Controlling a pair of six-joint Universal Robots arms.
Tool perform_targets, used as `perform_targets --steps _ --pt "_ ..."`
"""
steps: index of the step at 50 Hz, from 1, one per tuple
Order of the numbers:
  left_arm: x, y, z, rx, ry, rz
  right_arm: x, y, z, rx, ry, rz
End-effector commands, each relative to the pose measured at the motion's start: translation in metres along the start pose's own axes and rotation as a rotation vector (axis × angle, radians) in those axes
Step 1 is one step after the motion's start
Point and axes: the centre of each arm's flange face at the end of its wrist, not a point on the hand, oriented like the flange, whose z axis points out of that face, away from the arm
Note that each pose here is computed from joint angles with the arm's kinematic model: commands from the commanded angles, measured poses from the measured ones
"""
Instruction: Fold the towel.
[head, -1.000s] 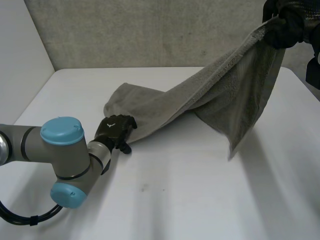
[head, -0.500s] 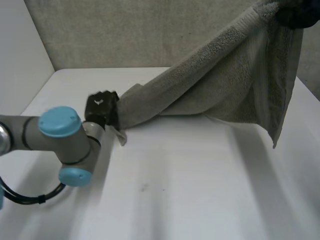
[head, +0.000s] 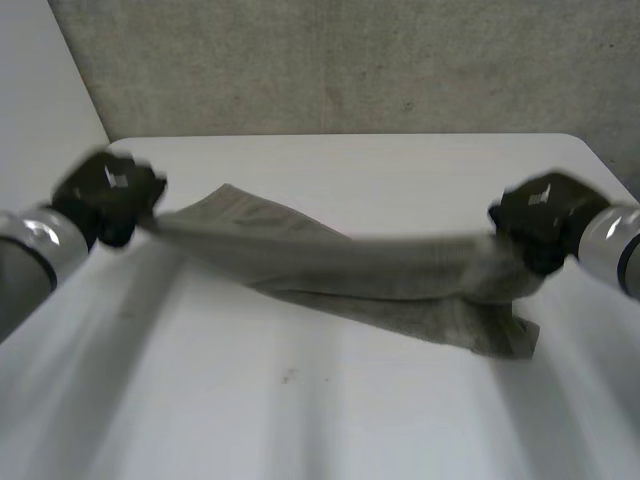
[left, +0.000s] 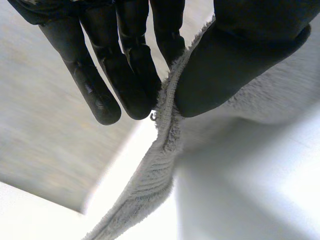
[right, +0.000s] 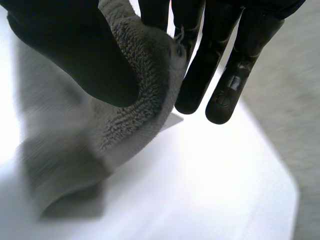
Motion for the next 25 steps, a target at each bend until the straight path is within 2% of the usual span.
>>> perform_targets --steps 1,5,11,12,13,14,15,16,17,18,19,20,21,22,23,24,25 --pt "0.039 0.045 -0.01 -0.277 0.272 0.056 -0.029 0.036 0.012 -0.177 -0.143 -0.129" --pt "0.042 0.056 0.008 -0.27 0.275 0.081 -0.024 0.044 0.03 -0.246 -0.097 -0.153" --pt "0.017 0.029 0.052 -0.078 0.1 0.159 -0.013 0.013 0.053 -0.147 0.013 -0.181" --pt "0.017 0.029 0.052 -0.077 0.1 0.159 -0.003 -0.004 0.061 -0.08 0.082 -0.18" --pt "0.009 0.009 0.063 0.014 0.039 0.182 0.014 -0.024 0.065 0.005 0.179 -0.169" --pt "-0.001 -0.015 0.073 0.12 -0.033 0.197 0.014 -0.024 0.065 0.005 0.18 -0.169" --pt "-0.001 -0.016 0.073 0.121 -0.033 0.197 0.033 -0.048 0.067 0.106 0.29 -0.15" --pt "-0.016 -0.044 0.081 0.238 -0.13 0.195 0.055 -0.073 0.064 0.216 0.413 -0.123" --pt "-0.036 -0.073 0.085 0.354 -0.237 0.171 0.055 -0.074 0.063 0.217 0.414 -0.123" --pt "-0.037 -0.073 0.085 0.355 -0.238 0.17 0.076 -0.099 0.056 0.343 0.535 -0.086" --pt "-0.058 -0.1 0.085 0.472 -0.339 0.127 0.076 -0.099 0.056 0.345 0.536 -0.086" --pt "-0.059 -0.101 0.084 0.473 -0.34 0.126 0.095 -0.124 0.043 0.485 0.652 -0.05" --pt "-0.08 -0.126 0.08 0.59 -0.436 0.078 0.112 -0.145 0.027 0.625 0.756 -0.016" --pt "-0.1 -0.147 0.073 0.698 -0.528 0.023 0.112 -0.145 0.027 0.627 0.757 -0.016" --pt "-0.1 -0.147 0.073 0.699 -0.528 0.022 0.122 -0.159 0.01 0.735 0.835 0.005" --pt "-0.117 -0.164 0.063 0.795 -0.615 -0.033 0.128 -0.168 -0.004 0.815 0.893 0.015" --pt "-0.13 -0.174 0.055 0.868 -0.683 -0.082 0.128 -0.168 -0.004 0.816 0.894 0.015"
